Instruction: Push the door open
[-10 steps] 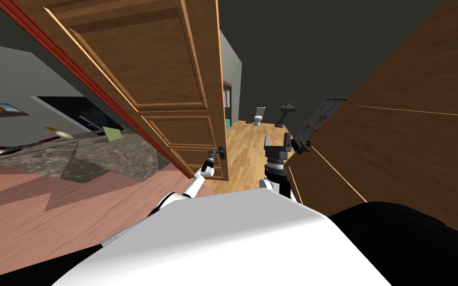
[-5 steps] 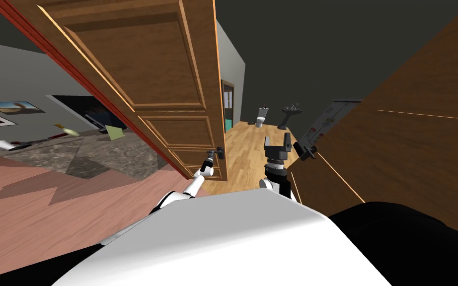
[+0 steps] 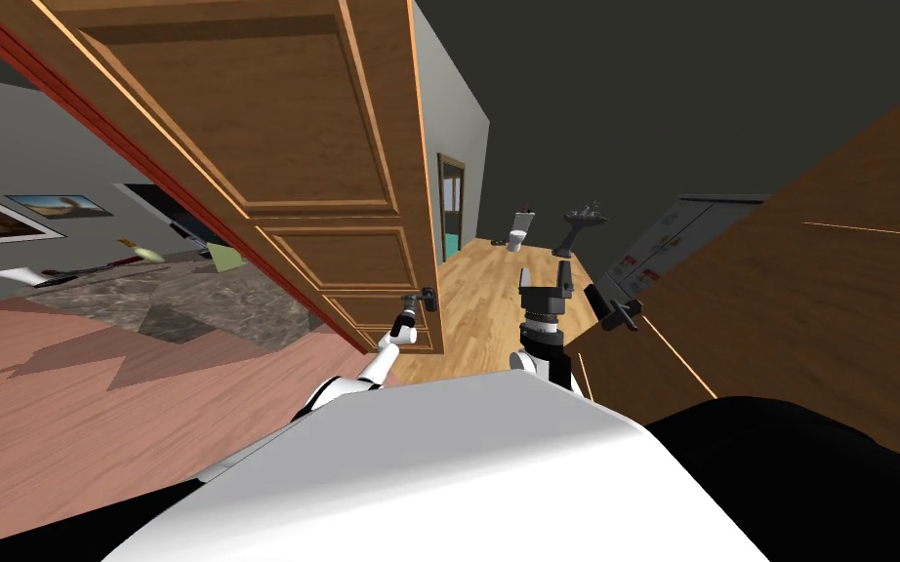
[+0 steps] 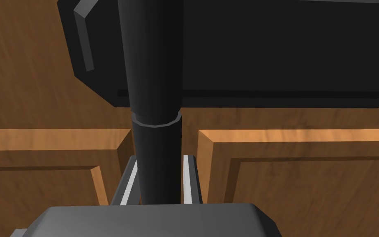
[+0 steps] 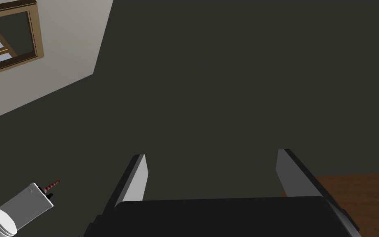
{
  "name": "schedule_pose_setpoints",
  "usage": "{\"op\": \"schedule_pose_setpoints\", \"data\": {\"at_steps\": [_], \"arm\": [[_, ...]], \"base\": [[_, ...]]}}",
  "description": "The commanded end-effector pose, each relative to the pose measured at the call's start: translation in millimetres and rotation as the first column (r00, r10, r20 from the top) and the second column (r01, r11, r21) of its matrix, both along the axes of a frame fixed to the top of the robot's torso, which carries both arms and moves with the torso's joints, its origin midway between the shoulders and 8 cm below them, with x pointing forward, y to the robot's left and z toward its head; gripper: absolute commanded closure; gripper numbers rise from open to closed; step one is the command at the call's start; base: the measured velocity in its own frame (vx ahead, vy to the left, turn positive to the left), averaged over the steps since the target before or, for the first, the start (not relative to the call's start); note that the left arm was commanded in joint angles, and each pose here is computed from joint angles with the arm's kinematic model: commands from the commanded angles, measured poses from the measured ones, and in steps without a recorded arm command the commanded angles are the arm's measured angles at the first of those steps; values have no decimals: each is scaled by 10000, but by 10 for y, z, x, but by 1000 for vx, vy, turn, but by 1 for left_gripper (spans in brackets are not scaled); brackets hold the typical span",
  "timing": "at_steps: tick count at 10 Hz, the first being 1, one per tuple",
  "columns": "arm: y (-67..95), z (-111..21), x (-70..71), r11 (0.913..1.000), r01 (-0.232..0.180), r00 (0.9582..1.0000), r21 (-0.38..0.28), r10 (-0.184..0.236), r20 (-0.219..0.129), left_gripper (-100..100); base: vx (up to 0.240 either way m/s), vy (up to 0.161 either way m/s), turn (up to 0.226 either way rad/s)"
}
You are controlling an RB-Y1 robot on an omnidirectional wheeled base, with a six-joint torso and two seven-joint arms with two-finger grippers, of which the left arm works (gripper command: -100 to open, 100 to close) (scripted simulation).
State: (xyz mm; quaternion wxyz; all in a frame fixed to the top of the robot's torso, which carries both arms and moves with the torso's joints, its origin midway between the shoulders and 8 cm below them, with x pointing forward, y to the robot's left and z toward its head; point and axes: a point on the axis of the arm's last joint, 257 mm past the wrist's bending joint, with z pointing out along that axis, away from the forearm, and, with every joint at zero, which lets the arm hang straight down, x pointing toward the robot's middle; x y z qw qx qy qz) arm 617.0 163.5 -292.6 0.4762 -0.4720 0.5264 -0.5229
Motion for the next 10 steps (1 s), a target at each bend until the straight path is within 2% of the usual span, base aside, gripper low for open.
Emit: {"op": "schedule_pose_setpoints", "data": {"at_steps": [1,6,10], "arm": [[95,-2,9,9999,-160,9999,16,160,0,100],[382,-6,28,9978,-659,9978,37,659,-3,100],[686,-8,35,9927,-1202,9927,34,1202,-6,100]], "base": [[111,-54,53],[151,-92,48],[195,-115,63]]}}
